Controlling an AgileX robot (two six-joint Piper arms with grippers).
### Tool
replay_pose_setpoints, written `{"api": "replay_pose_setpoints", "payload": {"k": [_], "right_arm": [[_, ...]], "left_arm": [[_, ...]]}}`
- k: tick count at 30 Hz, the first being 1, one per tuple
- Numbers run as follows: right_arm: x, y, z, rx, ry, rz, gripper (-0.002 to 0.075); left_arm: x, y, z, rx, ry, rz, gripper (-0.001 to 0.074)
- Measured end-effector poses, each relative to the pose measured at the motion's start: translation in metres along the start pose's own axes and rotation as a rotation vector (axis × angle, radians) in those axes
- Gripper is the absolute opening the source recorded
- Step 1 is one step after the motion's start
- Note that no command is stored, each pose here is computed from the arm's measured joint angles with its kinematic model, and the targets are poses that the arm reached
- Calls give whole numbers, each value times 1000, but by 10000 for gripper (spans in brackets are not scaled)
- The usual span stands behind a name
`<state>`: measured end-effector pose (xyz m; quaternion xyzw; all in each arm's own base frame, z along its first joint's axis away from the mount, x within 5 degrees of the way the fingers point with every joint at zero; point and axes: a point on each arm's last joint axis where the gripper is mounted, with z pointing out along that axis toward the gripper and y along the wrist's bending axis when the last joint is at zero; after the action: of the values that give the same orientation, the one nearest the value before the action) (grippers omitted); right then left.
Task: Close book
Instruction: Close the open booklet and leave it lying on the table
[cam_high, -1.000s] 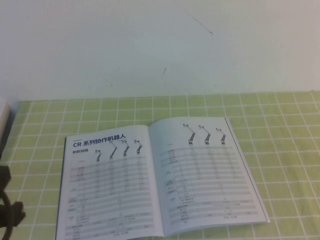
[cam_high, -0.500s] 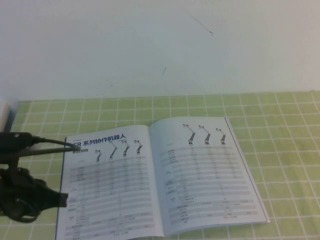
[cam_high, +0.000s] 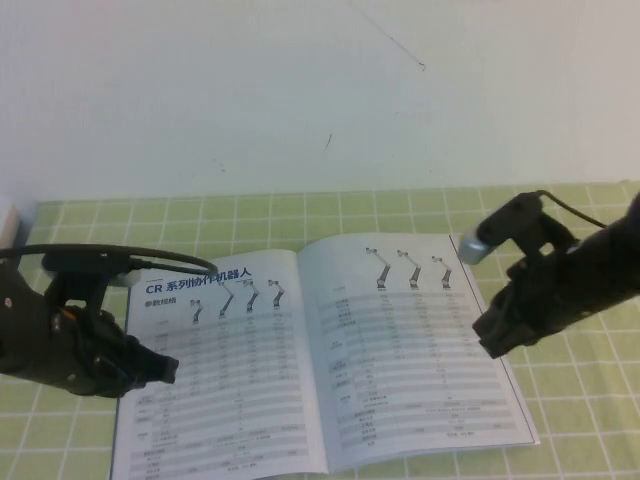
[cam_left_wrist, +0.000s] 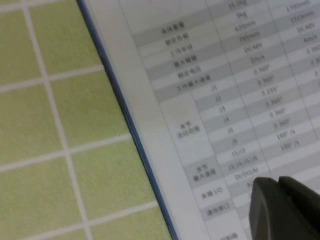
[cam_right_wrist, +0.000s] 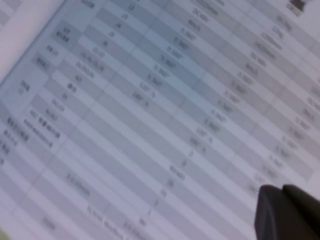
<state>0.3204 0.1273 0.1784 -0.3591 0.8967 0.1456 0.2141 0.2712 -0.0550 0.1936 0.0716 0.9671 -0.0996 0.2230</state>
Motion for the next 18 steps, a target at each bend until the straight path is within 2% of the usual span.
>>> {"api": "replay_pose_setpoints", "payload": {"k": [7, 12, 18], "right_arm": [[-25, 1, 50, -42, 32, -44, -3], [-16, -1, 73, -72, 84, -21, -3], [-15, -2, 78, -105, 108, 6, -3]], "left_arm": [[-9, 6, -1, -65, -67, 37, -4], [-9, 8, 2, -90, -65, 34, -4], [-7, 13, 13, -118, -23, 58, -4]]}}
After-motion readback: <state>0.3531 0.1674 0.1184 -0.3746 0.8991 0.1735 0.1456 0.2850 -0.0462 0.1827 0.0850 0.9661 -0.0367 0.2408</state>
